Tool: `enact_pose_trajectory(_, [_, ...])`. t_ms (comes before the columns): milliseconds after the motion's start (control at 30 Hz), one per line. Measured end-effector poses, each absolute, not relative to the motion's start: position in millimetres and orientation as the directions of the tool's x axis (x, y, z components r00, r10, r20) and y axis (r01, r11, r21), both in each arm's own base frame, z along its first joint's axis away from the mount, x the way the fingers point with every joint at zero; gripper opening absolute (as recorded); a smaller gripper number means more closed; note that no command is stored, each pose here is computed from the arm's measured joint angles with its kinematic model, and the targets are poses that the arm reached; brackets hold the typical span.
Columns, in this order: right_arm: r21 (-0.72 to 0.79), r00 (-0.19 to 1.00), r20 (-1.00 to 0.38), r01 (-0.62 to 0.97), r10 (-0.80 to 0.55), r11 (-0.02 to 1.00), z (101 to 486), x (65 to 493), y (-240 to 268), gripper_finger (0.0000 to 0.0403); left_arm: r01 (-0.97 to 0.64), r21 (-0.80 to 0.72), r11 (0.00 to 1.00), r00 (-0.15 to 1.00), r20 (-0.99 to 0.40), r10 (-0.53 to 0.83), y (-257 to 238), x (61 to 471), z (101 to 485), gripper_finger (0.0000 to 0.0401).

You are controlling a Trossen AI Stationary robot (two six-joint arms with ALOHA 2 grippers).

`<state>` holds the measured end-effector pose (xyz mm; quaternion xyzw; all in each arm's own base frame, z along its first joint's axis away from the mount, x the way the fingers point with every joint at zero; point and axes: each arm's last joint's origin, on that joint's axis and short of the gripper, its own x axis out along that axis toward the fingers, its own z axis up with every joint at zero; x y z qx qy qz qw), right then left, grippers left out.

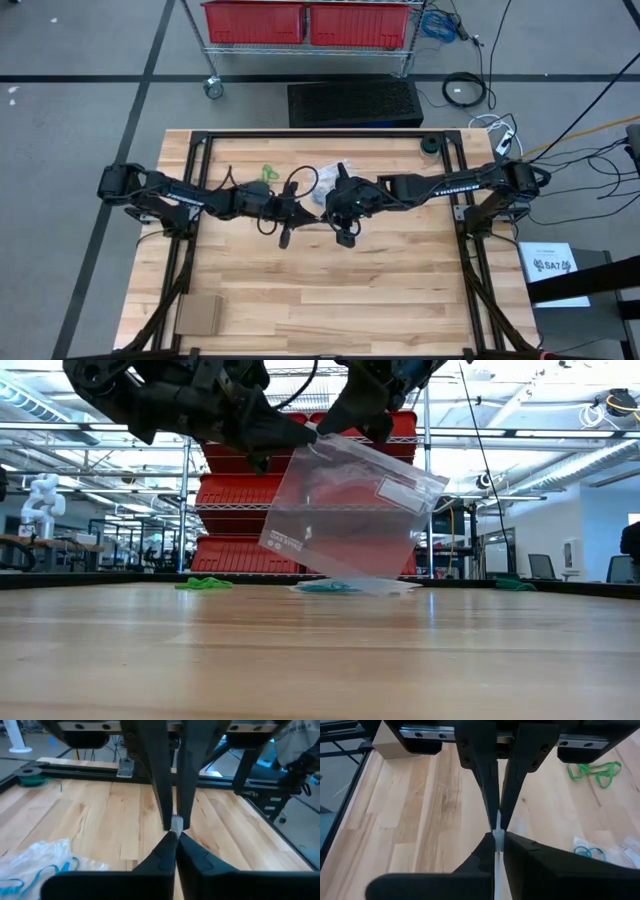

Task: Sort rubber bands
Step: Open the left transparent zip lock bag

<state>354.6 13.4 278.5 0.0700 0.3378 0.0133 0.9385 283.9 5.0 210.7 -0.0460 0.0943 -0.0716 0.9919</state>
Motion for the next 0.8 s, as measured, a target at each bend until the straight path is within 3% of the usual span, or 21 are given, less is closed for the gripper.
enact_pose_trajectory(467, [0.13,0.733,-0.678,0.047,0.054,0.99,275.1,350.1,18.0,0.0002,0.103,-0.118,0.988,0.98,-0.161,-0.122,9.8,284.2,212.7,0.0002])
enact_pose_trajectory(800, [0.162,0.639,-0.765,0.067,0.083,0.985,266.0,340.3,33.4,0.0002,0.091,-0.109,0.99,0.986,-0.131,-0.106,10.4,282.1,219.1,0.0001])
